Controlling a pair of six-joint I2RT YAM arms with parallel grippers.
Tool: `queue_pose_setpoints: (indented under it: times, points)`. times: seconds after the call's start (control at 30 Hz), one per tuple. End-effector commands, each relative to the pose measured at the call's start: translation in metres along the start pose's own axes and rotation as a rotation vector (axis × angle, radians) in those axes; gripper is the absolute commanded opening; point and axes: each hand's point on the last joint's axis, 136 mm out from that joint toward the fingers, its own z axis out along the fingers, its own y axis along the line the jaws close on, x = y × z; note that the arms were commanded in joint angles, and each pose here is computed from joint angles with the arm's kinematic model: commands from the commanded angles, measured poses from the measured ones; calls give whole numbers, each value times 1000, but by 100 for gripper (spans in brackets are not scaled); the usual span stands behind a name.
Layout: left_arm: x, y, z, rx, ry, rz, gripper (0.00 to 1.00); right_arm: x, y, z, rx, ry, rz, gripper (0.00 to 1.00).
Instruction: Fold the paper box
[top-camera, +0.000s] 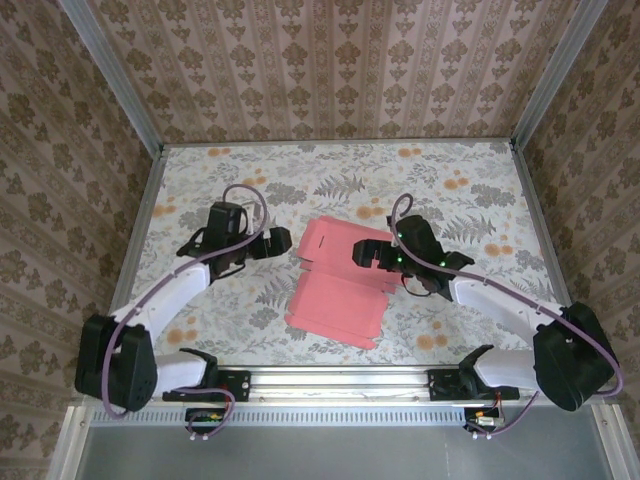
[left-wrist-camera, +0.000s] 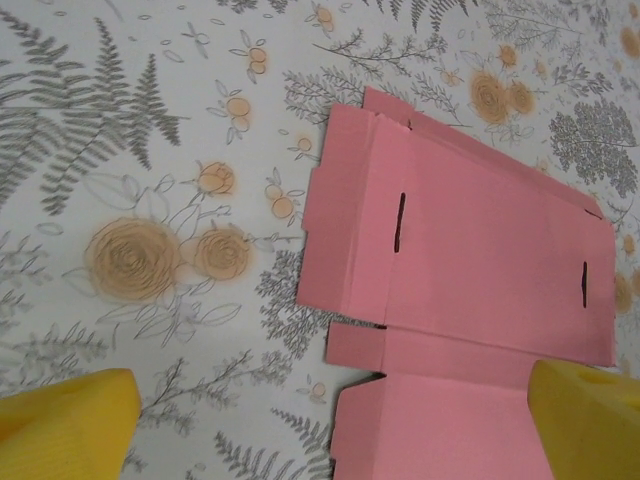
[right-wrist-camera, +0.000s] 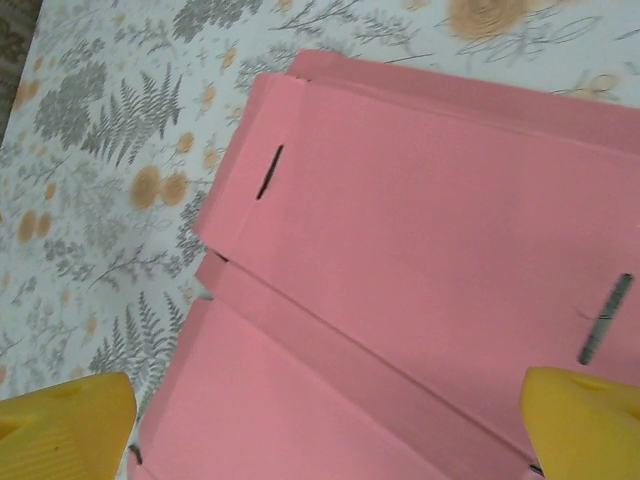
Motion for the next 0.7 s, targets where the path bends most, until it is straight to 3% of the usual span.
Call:
queue_pose_setpoints:
  times: [0.0, 0.23, 0.4, 0.67]
  points:
    - [-11, -16, 9, 46, 41, 79, 99, 8, -22, -1, 65, 2, 70, 100]
    - [-7, -28, 56, 40, 231, 133, 89, 19, -41, 10, 75, 58, 170, 100]
    - [-8, -29, 84, -32, 303, 228, 83, 28, -52, 20, 86, 74, 209, 100]
    - [0, -31, 109, -41, 403, 246, 75, 39, -65, 32, 74, 116, 269, 100]
